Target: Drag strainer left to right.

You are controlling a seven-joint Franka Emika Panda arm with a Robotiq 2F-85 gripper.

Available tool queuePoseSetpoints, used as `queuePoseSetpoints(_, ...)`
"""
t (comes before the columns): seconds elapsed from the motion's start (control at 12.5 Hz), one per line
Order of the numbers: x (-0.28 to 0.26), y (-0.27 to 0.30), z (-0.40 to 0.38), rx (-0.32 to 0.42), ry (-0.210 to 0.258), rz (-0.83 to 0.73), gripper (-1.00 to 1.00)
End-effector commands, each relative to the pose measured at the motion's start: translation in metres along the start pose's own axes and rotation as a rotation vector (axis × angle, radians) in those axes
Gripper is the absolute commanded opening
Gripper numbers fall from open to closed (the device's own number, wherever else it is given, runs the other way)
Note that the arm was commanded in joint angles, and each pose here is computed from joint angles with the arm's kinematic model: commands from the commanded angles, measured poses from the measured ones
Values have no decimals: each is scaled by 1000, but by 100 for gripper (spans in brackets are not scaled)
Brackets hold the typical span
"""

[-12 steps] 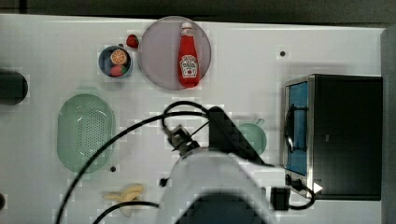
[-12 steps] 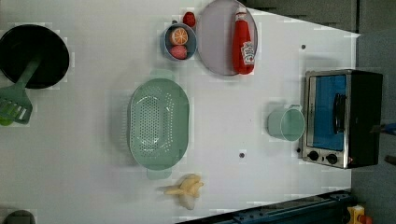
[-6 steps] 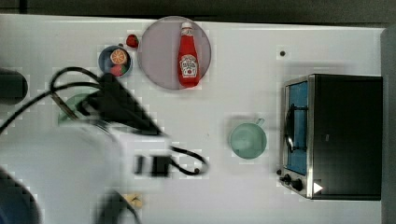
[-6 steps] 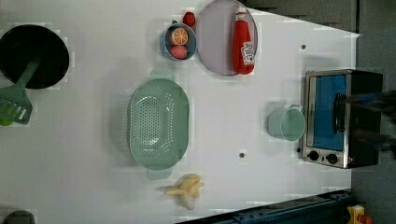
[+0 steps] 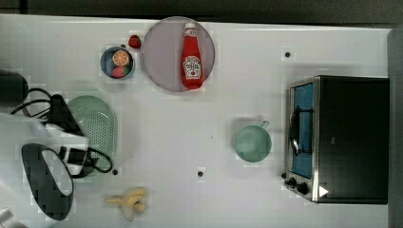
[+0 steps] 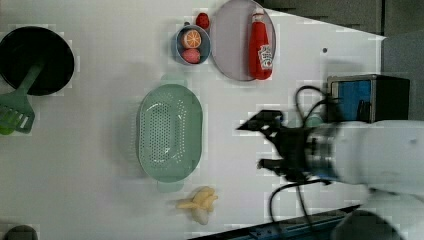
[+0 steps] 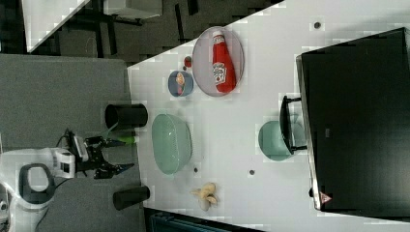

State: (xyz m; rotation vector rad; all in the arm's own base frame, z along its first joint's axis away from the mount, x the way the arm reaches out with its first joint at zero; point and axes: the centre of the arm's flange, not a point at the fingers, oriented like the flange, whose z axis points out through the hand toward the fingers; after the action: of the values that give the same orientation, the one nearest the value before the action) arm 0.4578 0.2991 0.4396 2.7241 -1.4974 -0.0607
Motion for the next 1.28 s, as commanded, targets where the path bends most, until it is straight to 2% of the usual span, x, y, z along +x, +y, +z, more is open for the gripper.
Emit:
queuePoseSetpoints(0.08,-13,-17,18,31,-34,291,100)
queuePoseSetpoints(0.48,-22,-33,114,-15,-113,429,100)
queuePoseSetpoints(0.88,-21,-43,203,13,-214,474,100)
queuePoseSetpoints(1.04,-17,-45,231,16,-220,492,100)
queuePoseSetpoints(1.28,-15,-42,262,-1,-187,497,100)
